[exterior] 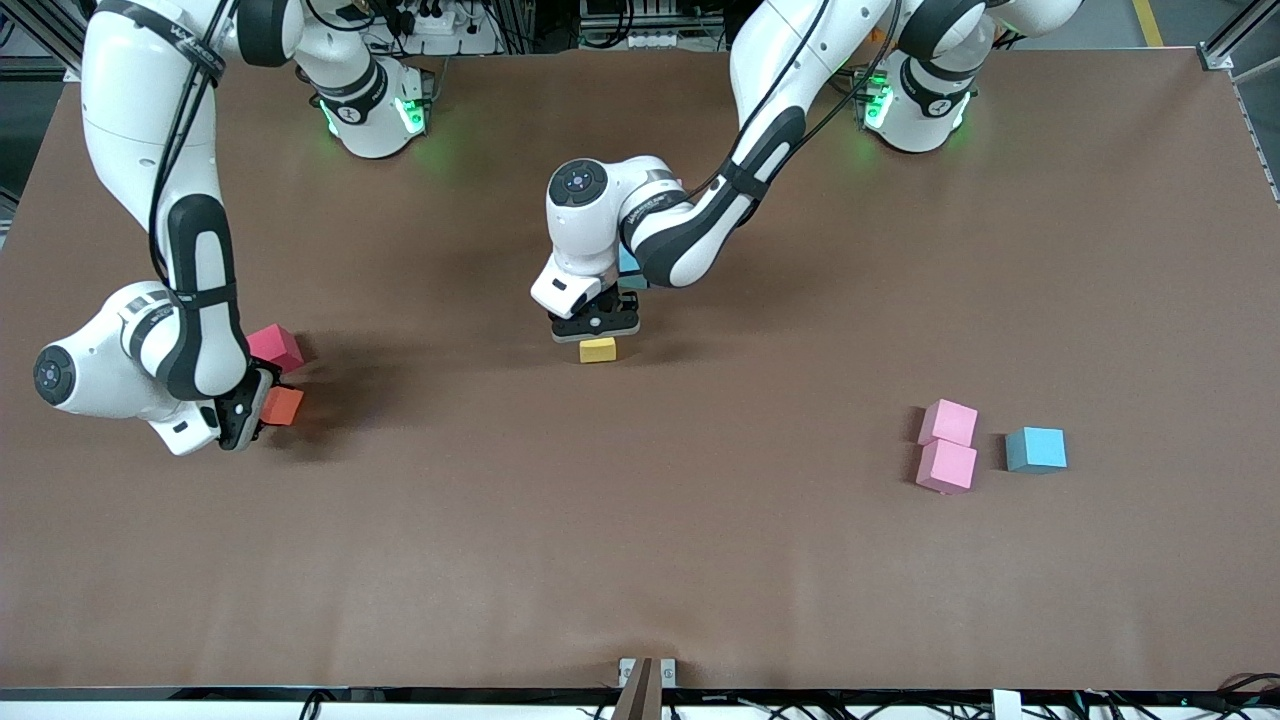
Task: Form number 2 with 11 blocks
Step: 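Set the yellow cube down while the right gripper lifts the orange cube, then open the left gripper off yellow while the right gripper carries orange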
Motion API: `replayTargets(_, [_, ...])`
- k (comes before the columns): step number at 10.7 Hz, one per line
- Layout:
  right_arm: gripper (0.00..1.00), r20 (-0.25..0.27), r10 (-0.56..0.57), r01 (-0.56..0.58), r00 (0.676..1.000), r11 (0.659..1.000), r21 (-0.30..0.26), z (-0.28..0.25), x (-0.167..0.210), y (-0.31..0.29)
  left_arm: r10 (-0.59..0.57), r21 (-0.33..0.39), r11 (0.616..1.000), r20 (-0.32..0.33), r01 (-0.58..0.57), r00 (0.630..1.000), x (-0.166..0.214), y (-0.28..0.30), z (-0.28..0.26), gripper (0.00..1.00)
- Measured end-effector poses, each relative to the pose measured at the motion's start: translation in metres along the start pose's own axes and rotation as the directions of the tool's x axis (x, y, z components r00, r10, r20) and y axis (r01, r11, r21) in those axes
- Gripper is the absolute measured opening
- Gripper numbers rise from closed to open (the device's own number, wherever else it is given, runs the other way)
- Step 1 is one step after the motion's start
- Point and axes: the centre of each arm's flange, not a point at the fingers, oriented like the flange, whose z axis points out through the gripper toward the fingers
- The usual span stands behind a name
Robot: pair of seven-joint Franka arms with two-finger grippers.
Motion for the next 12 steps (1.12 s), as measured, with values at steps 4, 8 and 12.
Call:
replayTargets(4, [0.62, -0.018, 0.085, -0.085, 0.996, 0.996, -0.004, -0.011, 0.018, 0.004, 0.019, -0.002, 1.000, 0.003, -0.019, 1.000, -0.011, 0.006, -0.001, 0.50])
replayTargets(8, [0.62, -0.048, 0.199, -0.195, 0.979, 0.977, 0.085, -0.046, 0.077, 0.005, 0.050, 0.001, 0.999, 0.004, -0.050, 0.999, -0.014, 0.007, -0.001, 0.50])
replayTargets(12, [0.62, -0.032, 0.335, -0.332, 0.941, 0.939, 0.086, -0.057, 0.121, -0.001, 0.066, 0.004, 0.998, 0.007, -0.066, 0.998, -0.017, 0.007, 0.001, 0.50])
